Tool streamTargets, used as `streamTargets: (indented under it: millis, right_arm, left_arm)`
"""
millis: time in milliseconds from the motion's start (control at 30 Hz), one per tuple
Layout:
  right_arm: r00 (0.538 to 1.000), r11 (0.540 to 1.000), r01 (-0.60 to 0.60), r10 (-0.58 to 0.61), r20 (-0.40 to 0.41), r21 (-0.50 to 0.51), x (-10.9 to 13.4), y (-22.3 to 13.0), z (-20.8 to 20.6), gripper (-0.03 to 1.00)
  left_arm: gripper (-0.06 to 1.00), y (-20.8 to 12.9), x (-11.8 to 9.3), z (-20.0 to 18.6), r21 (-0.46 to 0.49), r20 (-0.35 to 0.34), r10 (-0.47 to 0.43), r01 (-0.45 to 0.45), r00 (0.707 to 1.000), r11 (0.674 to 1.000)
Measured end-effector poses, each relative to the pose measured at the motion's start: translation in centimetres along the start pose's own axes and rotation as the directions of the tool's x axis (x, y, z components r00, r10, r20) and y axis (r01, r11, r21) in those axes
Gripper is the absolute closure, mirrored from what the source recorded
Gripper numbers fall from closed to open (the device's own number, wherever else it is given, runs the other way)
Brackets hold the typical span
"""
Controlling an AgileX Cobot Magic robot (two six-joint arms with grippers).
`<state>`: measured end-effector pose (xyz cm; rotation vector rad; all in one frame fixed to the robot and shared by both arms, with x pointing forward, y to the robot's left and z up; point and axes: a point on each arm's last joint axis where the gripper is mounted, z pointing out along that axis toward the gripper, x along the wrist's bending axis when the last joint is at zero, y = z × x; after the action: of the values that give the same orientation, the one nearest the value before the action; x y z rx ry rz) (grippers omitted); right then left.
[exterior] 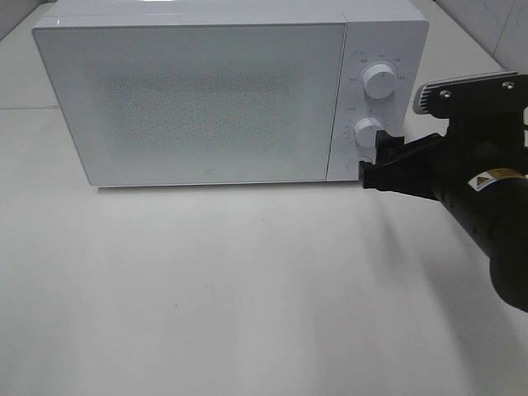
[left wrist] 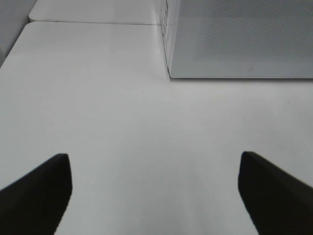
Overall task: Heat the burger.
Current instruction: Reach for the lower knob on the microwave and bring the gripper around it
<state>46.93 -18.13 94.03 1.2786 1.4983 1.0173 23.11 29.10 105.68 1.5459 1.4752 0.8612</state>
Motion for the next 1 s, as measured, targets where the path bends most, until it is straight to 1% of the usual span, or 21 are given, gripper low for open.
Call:
streamTargets:
  millis: [67,133,233,300,500,667,1000]
  right_arm:
    - [1.000,1.000,0.002,-0.002,-0.001,0.002,0.2,0.0,0.3,0.20]
    - [1.000,1.000,-0.002,0.002,-0.001,0.000,1.0,0.1,1.4,0.20]
    - [1.000,1.000,-0.005,0.005,0.000,-0.001,1.2,0.1,1.7,0.20]
    - [1.000,1.000,-0.031,0.031,0.005,0.006,1.9,-0.3,2.8,0.20]
    - [0.999,0.999,-0.040,0.040,0.019,0.020,2.2,-0.9,3.8,0.20]
    - [0.997,0.998,-0.060,0.059,0.048,0.028,2.0,-1.4,5.7,0.20]
    - [0.999,0.999,-0.032,0.032,0.027,0.022,2.4,-1.7,8.2,0.20]
  left_arm:
    - [0.10,0.0,0.0,0.0,0.000,0.000,0.000,0.000,1.000,1.000]
    - [0.10,0.0,0.0,0.0,0.000,0.000,0.000,0.000,1.000,1.000]
    - [0.10,0.0,0.0,0.0,0.000,0.000,0.000,0.000,1.000,1.000]
    - [0.10,0.0,0.0,0.0,0.000,0.000,0.000,0.000,1.000,1.000]
    - [0.10,0.0,0.0,0.0,0.000,0.000,0.000,0.000,1.000,1.000]
    - [0.10,0.0,0.0,0.0,0.000,0.000,0.000,0.000,1.000,1.000]
    - [0.10,0.0,0.0,0.0,0.000,0.000,0.000,0.000,1.000,1.000]
